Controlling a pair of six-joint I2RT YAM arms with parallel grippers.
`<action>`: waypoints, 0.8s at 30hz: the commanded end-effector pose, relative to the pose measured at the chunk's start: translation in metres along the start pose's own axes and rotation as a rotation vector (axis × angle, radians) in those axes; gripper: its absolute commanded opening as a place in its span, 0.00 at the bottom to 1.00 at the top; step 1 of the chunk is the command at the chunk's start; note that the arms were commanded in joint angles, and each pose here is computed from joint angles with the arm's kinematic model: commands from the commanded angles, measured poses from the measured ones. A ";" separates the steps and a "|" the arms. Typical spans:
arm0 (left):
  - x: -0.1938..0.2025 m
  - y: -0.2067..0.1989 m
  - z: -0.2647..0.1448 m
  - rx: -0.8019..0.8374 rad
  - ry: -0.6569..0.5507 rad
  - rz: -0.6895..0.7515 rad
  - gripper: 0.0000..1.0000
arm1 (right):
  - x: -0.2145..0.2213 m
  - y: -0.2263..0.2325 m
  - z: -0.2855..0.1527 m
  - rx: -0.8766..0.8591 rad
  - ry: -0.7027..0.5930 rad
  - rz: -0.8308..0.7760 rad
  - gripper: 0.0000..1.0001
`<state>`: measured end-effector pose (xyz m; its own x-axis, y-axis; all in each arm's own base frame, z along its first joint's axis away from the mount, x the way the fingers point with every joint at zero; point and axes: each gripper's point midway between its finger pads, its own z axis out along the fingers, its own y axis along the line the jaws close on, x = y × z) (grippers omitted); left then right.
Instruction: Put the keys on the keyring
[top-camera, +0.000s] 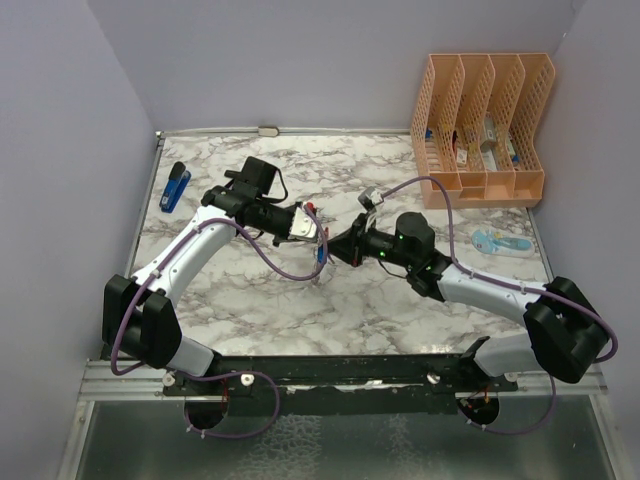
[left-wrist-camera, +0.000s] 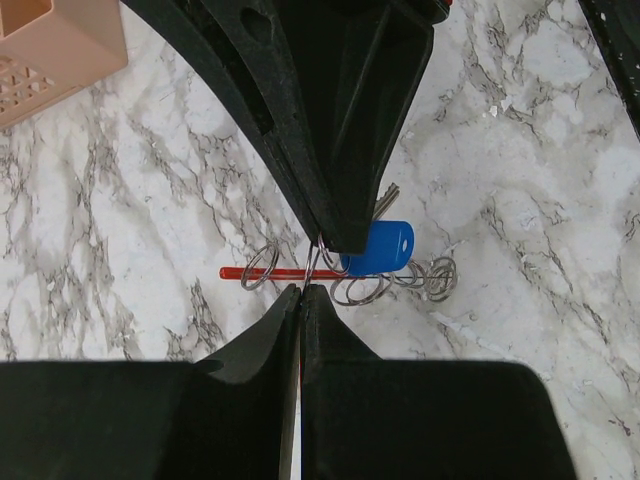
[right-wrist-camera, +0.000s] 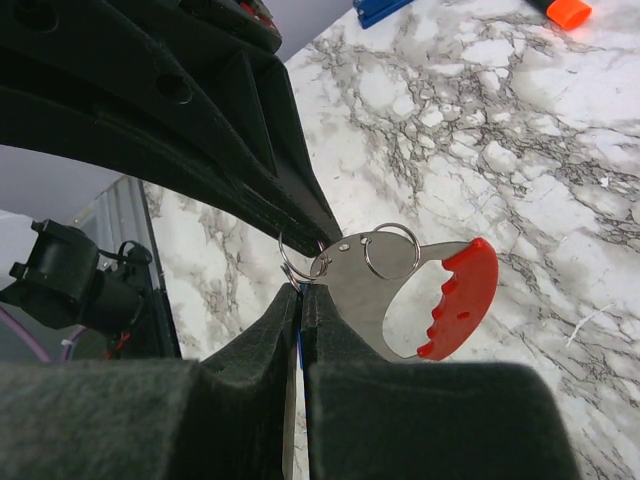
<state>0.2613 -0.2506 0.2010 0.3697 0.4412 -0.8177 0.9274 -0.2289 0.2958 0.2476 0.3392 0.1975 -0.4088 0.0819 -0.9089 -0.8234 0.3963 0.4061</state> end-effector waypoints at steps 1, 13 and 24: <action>-0.019 0.015 -0.008 -0.060 -0.025 0.097 0.00 | -0.006 0.003 0.003 0.012 0.006 0.059 0.01; -0.018 0.018 -0.008 -0.076 -0.020 0.090 0.00 | -0.009 -0.008 0.002 0.117 0.025 0.170 0.01; -0.018 0.023 -0.009 -0.100 -0.014 0.087 0.00 | -0.018 -0.014 -0.005 0.208 0.000 0.278 0.01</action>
<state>0.2746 -0.2525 0.2072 0.3918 0.4480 -0.8036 0.9200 -0.1913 0.3419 0.2606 0.3335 0.2040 -0.5709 0.1769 -0.8018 -0.6530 0.4941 0.5740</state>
